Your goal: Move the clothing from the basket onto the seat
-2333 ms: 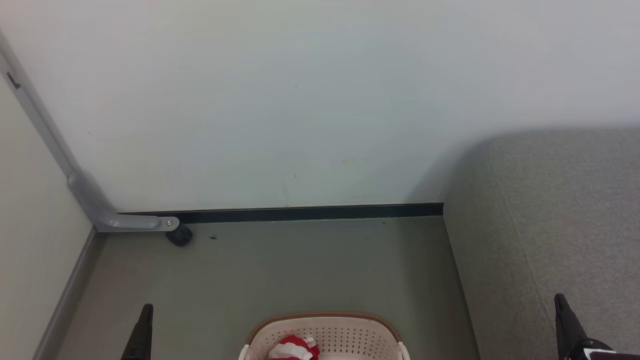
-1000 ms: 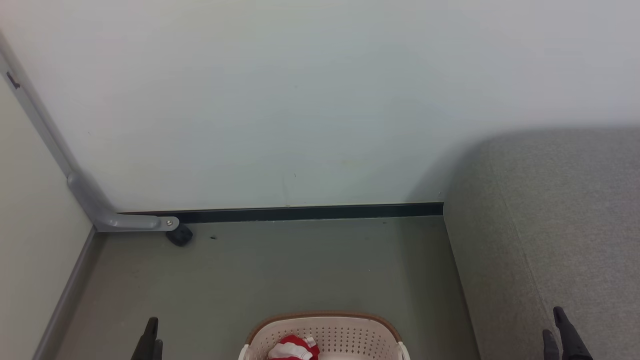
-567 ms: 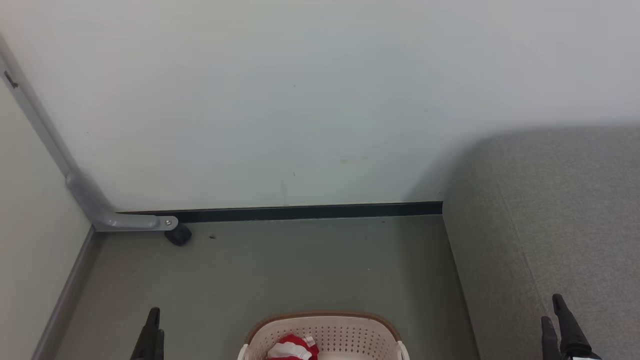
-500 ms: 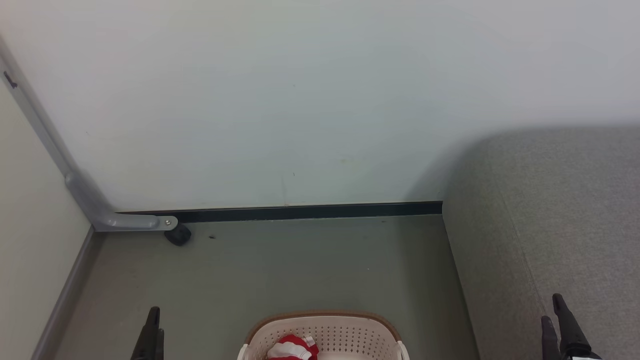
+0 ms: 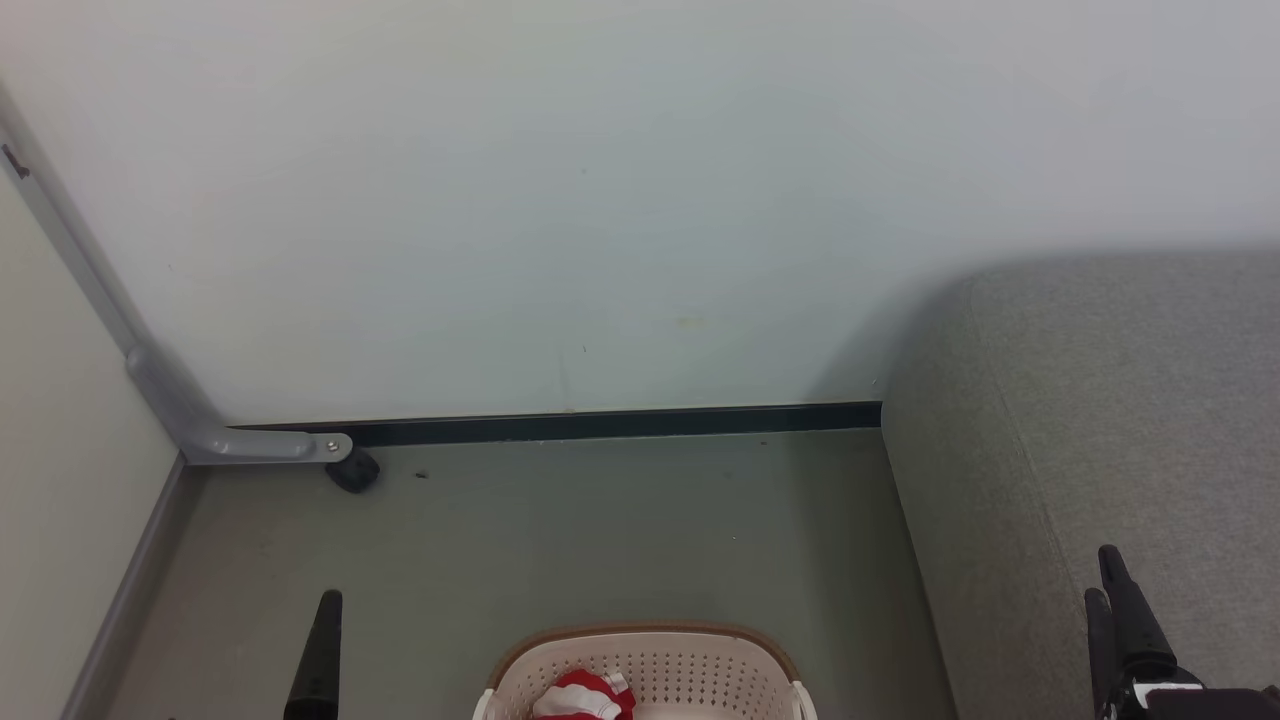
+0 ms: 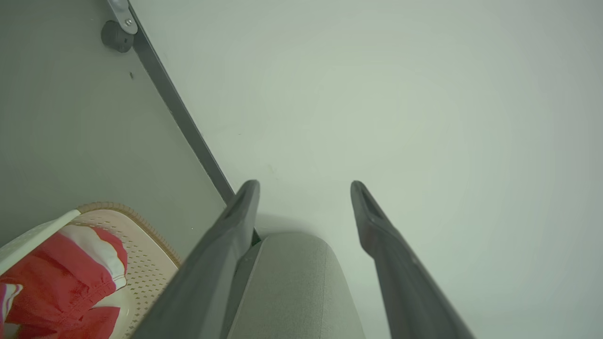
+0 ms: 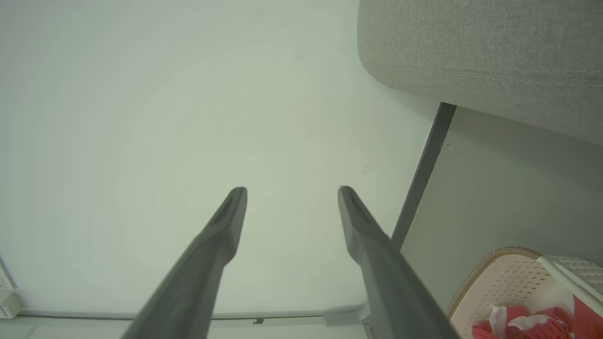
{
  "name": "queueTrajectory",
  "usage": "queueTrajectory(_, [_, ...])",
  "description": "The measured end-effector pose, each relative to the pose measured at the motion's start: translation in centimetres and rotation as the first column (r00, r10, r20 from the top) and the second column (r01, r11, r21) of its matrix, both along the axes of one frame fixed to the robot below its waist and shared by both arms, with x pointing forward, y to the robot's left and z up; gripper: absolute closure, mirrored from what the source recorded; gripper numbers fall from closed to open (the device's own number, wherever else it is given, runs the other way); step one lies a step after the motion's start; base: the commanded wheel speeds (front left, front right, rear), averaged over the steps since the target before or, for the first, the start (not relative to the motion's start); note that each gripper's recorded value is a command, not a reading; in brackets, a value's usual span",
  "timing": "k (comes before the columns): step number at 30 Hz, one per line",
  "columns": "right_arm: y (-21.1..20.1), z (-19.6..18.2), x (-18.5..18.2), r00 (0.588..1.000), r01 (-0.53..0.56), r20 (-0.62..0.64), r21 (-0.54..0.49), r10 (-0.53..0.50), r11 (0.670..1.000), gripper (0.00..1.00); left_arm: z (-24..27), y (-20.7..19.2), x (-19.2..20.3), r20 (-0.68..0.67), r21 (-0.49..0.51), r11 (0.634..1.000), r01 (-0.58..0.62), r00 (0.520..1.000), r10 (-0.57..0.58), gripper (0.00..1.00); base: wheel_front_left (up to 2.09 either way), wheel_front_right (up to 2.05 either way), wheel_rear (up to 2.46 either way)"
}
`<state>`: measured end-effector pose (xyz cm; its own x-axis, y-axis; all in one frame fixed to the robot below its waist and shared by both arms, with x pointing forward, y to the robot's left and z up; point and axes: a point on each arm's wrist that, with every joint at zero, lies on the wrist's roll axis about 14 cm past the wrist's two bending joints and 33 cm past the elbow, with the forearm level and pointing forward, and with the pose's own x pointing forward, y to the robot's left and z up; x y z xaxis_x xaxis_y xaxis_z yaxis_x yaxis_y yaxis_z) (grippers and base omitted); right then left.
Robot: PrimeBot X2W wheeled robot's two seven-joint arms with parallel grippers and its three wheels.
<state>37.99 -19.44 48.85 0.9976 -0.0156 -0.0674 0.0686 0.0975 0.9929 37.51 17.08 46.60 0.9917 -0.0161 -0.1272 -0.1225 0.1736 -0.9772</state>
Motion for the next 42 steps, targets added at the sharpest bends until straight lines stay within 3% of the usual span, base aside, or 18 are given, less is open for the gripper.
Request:
queueTrajectory(8, [0.5, 0.8, 0.2, 0.998, -0.05, 0.018, -0.154, 0.054, 0.987, 0.0, 0.7, 0.0, 0.5, 0.02, 0.133, 0.991, 0.01, 1.0, -0.013, 0.0, 0.0, 0.0, 0.0])
queueTrajectory(12, [0.5, 1.5, 0.5, 0.996, -0.066, 0.032, -0.311, 0.08, 0.948, 0.0, 0.6, -0.2, 0.5, 0.011, 0.256, 0.966, 0.032, 0.999, -0.035, 0.0, 0.0, 0.0, 0.0])
queueTrajectory(18, [0.9, 1.8, 0.7, 0.993, -0.08, 0.041, -0.438, 0.109, 0.895, 0.0, 0.9, -0.3, 0.8, 0.007, 0.419, 0.906, 0.056, 0.998, -0.065, 0.0, 0.0, 0.0, 0.0])
queueTrajectory(21, [1.1, 1.9, 0.8, 0.991, -0.089, 0.044, -0.516, 0.13, 0.852, 0.0, 1.1, -0.6, 0.9, 0.007, 0.486, 0.871, 0.068, 0.997, -0.082, 0.0, 0.0, 0.0, 0.0])
queueTrajectory(27, [1.6, 1.6, 0.9, 0.982, -0.12, 0.027, -0.675, 0.186, 0.728, 0.0, 1.0, -0.8, 1.0, -0.008, 0.627, 0.773, 0.093, 0.994, -0.114, 0.0, 0.0, 0.0, 0.0])
queueTrajectory(28, [1.6, 1.6, 0.9, 0.982, -0.12, 0.027, -0.675, 0.186, 0.728, 0.0, 1.0, -0.8, 1.0, -0.008, 0.627, 0.773, 0.093, 0.994, -0.114, 0.0, 0.0, 0.0, 0.0])
queueTrajectory(35, [2.5, 1.5, 1.0, 0.973, -0.13, 0.018, -0.776, 0.228, 0.617, 0.0, 0.8, -1.3, 1.0, -0.017, 0.738, 0.667, 0.105, 0.99, -0.137, 0.0, 0.0, 0.0, 0.0])
queueTrajectory(42, [2.6, 1.5, 1.2, 0.97, -0.117, 0.016, -0.845, 0.244, 0.522, 0.0, 1.4, -1.8, 1.5, 0.009, 0.805, 0.587, 0.084, 0.988, -0.153, 0.0, 0.0, 0.0, 0.0])
